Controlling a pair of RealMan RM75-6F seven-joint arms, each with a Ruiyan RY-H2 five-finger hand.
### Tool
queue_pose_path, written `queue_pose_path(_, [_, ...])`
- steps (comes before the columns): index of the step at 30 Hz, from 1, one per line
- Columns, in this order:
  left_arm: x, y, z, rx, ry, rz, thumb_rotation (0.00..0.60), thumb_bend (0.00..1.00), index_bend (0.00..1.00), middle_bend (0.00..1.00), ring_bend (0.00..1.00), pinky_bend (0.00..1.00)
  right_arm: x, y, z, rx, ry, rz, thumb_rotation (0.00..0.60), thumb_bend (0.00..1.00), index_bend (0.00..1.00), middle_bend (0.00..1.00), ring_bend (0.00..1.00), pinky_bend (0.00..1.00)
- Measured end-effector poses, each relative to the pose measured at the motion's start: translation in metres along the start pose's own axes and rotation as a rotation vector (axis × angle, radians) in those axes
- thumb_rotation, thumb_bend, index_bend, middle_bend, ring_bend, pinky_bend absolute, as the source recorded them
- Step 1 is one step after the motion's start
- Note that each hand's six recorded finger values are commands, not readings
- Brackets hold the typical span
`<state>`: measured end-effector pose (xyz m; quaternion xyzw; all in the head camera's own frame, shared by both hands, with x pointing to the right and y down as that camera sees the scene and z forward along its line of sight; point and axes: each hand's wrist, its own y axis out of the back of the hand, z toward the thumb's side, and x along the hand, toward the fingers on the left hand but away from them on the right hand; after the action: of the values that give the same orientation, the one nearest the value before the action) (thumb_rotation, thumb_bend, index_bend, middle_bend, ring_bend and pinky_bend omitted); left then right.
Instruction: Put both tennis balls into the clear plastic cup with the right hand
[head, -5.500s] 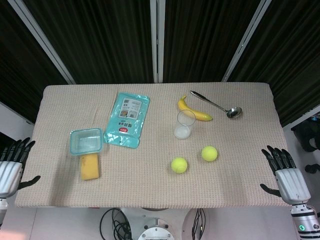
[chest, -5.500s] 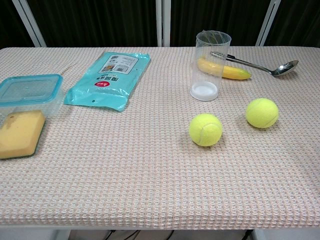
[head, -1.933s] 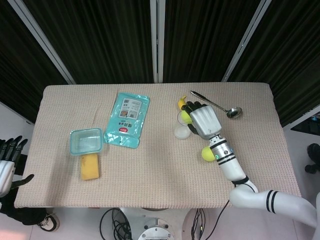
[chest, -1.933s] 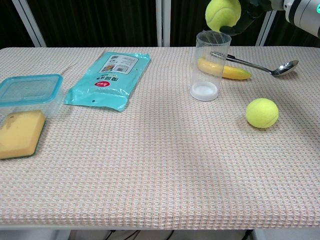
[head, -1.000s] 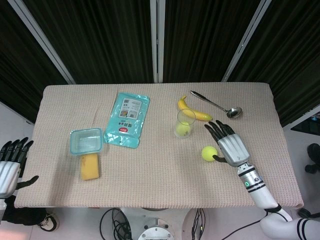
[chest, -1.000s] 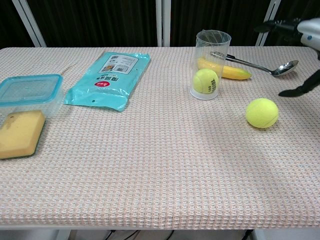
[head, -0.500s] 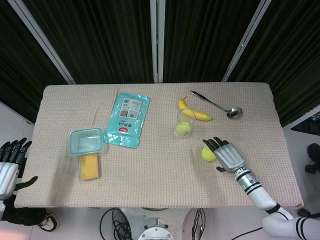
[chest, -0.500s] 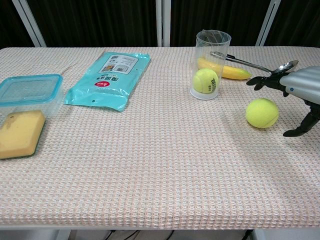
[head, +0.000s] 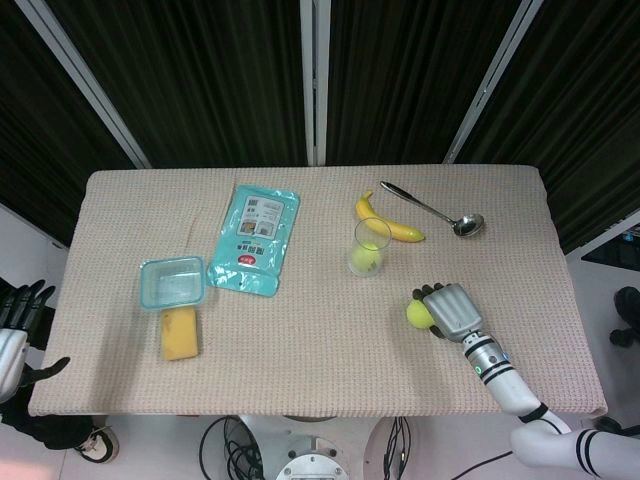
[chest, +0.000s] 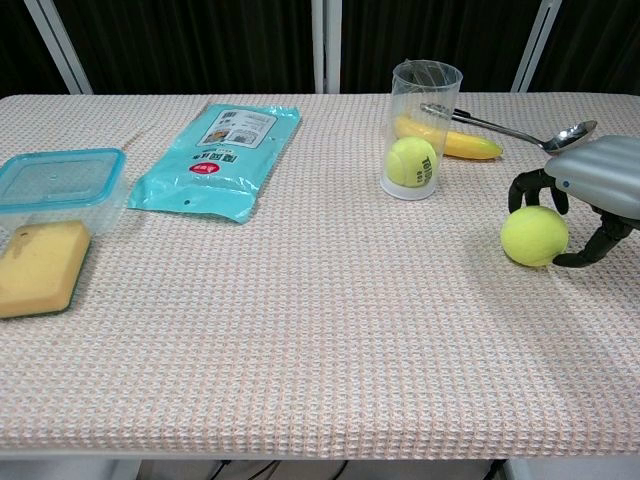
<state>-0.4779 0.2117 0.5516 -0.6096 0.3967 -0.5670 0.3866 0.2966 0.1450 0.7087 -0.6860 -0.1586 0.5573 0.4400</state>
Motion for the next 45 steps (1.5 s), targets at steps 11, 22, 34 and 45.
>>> queue_pose_path(11, [0.002, 0.0, 0.001, -0.002, -0.006, 0.009, 0.6, 0.0, 0.03, 0.0, 0.0, 0.0, 0.014, 0.087, -0.006, -0.117, 0.016, -0.31, 0.6, 0.24, 0.66, 0.58, 0.53, 0.73])
queue_pose_path(22, [0.003, 0.009, 0.0, -0.025, -0.038, 0.034, 0.6, 0.0, 0.03, 0.0, 0.0, 0.0, -0.011, 0.176, 0.002, -0.115, 0.019, -0.521, 0.6, 0.29, 0.76, 0.62, 0.57, 0.75])
queue_pose_path(34, [0.001, 0.009, -0.007, -0.034, -0.042, 0.034, 0.6, 0.0, 0.03, 0.0, 0.0, 0.0, -0.073, 0.178, 0.026, -0.082, -0.042, -0.369, 0.6, 0.29, 0.69, 0.53, 0.5, 0.68])
queue_pose_path(45, [0.001, 0.009, -0.011, -0.05, -0.038, 0.036, 0.6, 0.0, 0.04, 0.0, 0.0, 0.0, -0.083, 0.161, 0.03, -0.144, -0.075, -0.235, 0.6, 0.0, 0.0, 0.0, 0.0, 0.0])
